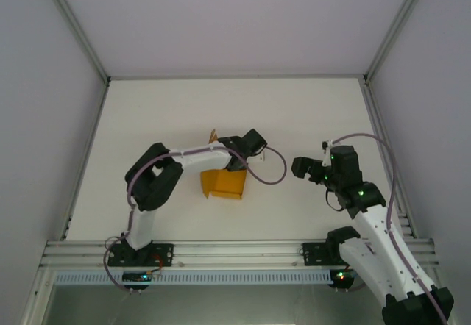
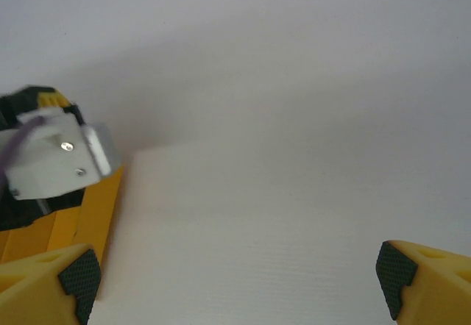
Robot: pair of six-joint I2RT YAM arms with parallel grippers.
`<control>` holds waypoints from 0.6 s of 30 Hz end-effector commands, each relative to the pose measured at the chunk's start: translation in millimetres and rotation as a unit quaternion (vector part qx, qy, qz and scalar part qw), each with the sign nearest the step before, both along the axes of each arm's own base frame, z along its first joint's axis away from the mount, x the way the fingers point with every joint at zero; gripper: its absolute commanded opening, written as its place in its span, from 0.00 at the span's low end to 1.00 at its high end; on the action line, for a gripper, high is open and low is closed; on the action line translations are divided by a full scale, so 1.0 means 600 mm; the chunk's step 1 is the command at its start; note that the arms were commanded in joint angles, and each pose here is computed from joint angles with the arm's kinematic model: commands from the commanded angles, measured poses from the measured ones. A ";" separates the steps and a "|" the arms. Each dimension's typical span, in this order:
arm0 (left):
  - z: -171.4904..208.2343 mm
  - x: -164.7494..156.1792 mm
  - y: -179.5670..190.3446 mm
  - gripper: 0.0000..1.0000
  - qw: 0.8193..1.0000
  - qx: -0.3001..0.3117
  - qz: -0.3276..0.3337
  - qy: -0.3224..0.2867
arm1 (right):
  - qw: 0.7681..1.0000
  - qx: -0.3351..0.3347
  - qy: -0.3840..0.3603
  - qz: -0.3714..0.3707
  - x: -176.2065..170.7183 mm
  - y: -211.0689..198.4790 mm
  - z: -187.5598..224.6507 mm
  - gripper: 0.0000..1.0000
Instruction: Assemble paper box
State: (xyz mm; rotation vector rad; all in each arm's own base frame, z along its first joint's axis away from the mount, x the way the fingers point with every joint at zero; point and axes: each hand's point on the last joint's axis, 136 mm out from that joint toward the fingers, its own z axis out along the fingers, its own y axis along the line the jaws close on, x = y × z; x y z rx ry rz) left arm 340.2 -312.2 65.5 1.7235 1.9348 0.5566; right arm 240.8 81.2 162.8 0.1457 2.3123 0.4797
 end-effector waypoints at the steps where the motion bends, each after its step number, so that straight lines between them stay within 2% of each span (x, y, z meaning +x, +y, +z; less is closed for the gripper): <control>1: 0.066 -0.026 -0.003 0.73 0.999 -0.040 -0.017 0.012 | 1.000 -0.004 -0.023 0.018 0.004 0.004 0.020 0.99; 3: 0.091 -0.040 -0.013 0.75 0.996 -0.076 -0.023 0.027 | 0.999 -0.007 -0.033 0.023 0.009 0.005 0.024 0.99; 4: 0.102 -0.049 -0.023 0.79 0.994 -0.095 -0.033 0.038 | 0.999 -0.007 -0.038 0.023 0.013 0.005 0.026 0.99; 5: 0.112 -0.058 -0.031 1.00 0.991 -0.113 -0.044 0.049 | 0.999 -0.008 -0.039 0.019 0.016 0.003 0.026 0.99; 13: 0.149 -0.056 -0.045 1.00 0.987 -0.144 -0.058 0.037 | 0.999 -0.012 -0.040 0.035 0.037 0.012 0.039 0.99; 16: 0.200 -0.052 -0.045 1.00 0.978 -0.205 -0.029 0.019 | 0.995 -0.037 -0.066 0.066 0.060 0.021 0.050 0.99; 18: 0.256 -0.047 -0.039 0.99 0.963 -0.269 0.000 -0.012 | 0.990 -0.038 -0.067 0.120 0.071 0.050 0.048 0.99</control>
